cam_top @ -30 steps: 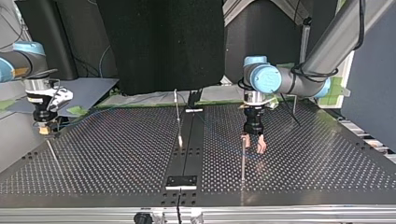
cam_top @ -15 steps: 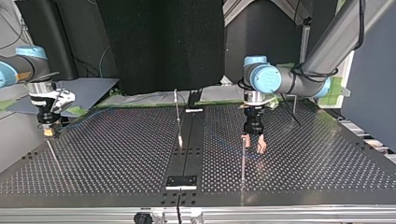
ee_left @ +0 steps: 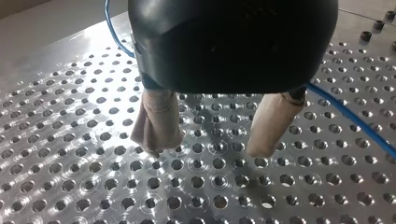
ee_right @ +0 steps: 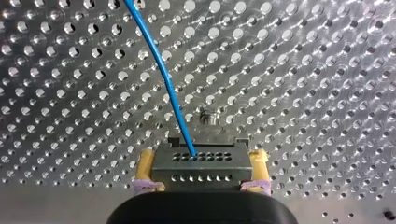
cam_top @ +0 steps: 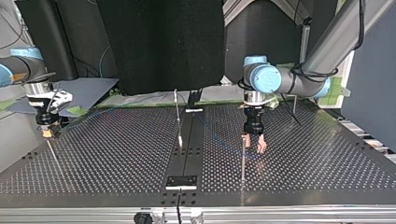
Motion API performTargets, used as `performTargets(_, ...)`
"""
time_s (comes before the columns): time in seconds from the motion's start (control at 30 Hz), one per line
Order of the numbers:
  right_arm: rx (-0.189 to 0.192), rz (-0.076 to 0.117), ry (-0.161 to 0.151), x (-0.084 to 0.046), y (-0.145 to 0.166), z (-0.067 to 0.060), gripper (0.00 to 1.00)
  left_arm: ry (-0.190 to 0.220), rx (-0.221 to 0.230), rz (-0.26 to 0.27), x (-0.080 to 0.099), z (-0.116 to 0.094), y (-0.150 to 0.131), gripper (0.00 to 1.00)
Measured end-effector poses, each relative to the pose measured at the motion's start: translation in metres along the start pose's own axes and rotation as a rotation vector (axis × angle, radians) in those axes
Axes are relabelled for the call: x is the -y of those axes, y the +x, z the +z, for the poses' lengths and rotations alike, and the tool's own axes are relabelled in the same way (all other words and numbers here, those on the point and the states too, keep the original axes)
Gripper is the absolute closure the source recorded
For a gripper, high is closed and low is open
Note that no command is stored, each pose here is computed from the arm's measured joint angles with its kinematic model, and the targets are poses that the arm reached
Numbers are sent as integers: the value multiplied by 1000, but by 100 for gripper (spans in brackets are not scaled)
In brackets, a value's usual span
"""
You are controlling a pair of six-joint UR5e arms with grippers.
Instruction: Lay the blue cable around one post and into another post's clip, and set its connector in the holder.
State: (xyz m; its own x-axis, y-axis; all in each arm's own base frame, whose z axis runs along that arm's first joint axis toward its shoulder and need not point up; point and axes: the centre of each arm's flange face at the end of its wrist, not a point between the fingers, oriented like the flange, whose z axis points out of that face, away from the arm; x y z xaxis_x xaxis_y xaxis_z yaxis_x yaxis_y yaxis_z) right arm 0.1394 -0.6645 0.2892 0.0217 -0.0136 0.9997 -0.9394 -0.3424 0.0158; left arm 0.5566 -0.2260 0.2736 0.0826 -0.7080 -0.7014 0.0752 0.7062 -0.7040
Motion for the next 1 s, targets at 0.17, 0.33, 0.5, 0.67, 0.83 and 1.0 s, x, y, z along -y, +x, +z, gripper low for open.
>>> performTargets(0.17,-8,6,18,-3,0,0,100,-2,1,2,-1,0,-1,1)
performTargets(0.33,-8,7,21,-6,-1,0,100,-3,1,4,-1,0,-1,1)
performTargets(0.5,1,6,20,-10,-2,-2,100,-4,0,5,-1,0,-1,1)
performTargets(0.67,7,4,38,-13,-5,-4,100,-4,-1,7,-1,0,-1,1)
performTargets(0.83,9,4,53,-13,-6,-4,100,-5,0,8,-2,0,-1,1)
performTargets(1.0,3,3,64,-12,-6,-4,100,-5,0,8,-2,0,-1,1)
